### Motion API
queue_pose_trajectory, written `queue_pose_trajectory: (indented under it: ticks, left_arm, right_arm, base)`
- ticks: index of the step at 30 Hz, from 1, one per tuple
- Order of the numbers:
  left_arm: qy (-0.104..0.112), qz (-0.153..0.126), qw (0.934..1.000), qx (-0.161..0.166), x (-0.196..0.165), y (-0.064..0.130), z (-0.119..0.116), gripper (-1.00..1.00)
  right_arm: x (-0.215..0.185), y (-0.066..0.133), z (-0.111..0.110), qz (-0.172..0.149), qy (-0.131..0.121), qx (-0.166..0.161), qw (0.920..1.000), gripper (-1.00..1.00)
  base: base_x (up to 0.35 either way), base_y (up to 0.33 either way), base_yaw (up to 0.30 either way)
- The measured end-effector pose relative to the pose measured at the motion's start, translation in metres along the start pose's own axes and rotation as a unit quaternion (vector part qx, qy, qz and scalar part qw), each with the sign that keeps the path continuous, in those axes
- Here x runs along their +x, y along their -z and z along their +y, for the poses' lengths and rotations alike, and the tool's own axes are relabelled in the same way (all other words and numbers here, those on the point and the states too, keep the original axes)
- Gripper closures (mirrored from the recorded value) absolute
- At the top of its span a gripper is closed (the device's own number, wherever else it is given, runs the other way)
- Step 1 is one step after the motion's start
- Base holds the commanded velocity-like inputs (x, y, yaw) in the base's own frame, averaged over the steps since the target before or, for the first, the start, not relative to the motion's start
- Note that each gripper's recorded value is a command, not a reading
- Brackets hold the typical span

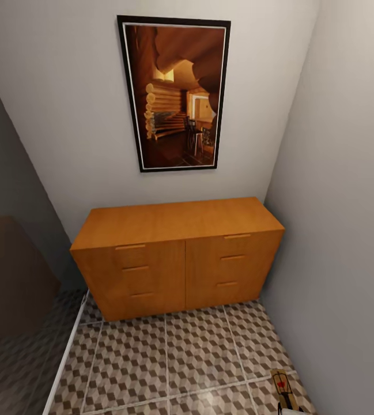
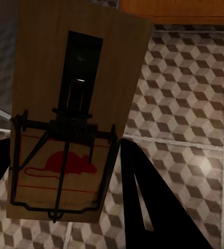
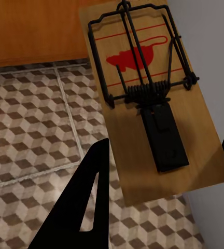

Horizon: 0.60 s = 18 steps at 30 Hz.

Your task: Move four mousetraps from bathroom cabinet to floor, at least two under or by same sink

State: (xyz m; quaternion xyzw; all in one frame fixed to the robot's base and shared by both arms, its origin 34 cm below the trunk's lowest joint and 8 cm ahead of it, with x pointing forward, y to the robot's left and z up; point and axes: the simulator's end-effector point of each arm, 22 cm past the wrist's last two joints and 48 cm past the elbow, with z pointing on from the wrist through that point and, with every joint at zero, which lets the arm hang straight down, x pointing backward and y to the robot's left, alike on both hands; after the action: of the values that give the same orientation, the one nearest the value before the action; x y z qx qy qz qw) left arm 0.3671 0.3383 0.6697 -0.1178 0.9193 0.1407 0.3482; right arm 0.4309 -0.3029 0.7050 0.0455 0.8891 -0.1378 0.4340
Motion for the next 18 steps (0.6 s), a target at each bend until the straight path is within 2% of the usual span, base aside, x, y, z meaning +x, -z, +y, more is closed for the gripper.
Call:
queue_pose_trajectory:
  ticks: [18]
  left_arm:
    - [0.004, -0.014, 0.9999, 0.002, -0.012, 0.000, -0.002, 1.00]
  right_arm:
    - [-0.013, 0.000, 0.002, -0.013, -0.005, -0.001, 0.9999, 1.00]
  base:
    - [0.000, 0.000, 0.000]
